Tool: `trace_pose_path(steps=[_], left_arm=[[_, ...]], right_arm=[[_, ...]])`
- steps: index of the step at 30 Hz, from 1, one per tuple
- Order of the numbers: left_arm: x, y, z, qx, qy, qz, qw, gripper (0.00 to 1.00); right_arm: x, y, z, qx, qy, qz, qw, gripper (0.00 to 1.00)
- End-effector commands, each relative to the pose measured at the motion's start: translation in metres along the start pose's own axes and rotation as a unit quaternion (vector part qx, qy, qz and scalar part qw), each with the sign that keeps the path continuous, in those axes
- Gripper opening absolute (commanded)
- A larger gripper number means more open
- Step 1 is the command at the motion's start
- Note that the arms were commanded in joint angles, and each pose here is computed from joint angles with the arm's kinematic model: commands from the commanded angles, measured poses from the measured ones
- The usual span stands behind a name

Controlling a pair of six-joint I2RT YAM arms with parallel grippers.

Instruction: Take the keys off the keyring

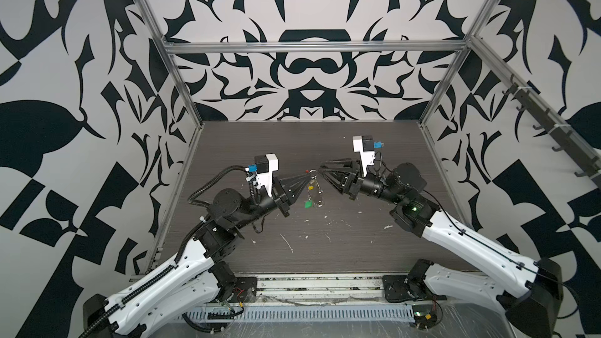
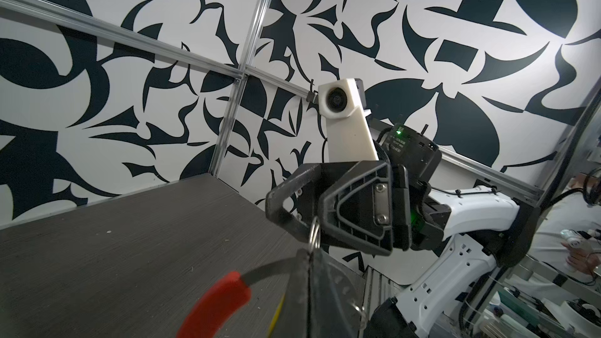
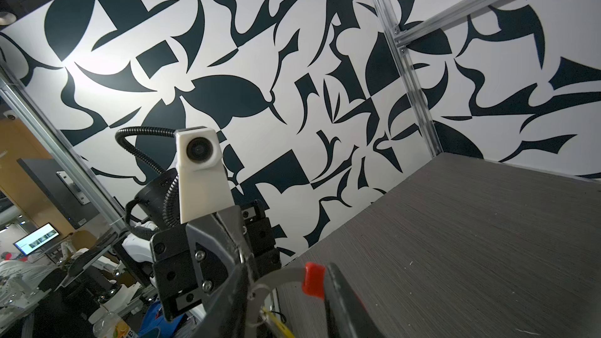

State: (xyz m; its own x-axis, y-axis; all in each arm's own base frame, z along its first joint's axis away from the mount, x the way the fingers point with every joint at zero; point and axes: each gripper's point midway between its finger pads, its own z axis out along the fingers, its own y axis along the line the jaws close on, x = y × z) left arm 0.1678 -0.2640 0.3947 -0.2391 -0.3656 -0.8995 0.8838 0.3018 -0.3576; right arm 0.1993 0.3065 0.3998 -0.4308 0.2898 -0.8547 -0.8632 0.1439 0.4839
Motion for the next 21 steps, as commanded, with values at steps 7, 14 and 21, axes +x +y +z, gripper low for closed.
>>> trace_pose_path(steps=[7, 14, 21], left_arm=[[-0.01, -0.003, -0.003, 0.002, -0.025, 0.005, 1.0, 0.0], [-0.011, 0.014, -0.003, -0.065, -0.024, 0.01, 0.998, 0.0], [-0.004, 0.028, 0.004, -0.173, -0.009, 0.069, 0.982, 0.0]], right_arm=[[-0.025, 0.037, 0.001, -0.063, -0.027, -0.023, 0.997, 0.39], [-0.029, 0.027, -0.01, -0.014, -0.052, -0.036, 0.998, 0.36], [-0.031, -0.002, -0.033, 0.095, -0.072, -0.046, 0.992, 0.36]])
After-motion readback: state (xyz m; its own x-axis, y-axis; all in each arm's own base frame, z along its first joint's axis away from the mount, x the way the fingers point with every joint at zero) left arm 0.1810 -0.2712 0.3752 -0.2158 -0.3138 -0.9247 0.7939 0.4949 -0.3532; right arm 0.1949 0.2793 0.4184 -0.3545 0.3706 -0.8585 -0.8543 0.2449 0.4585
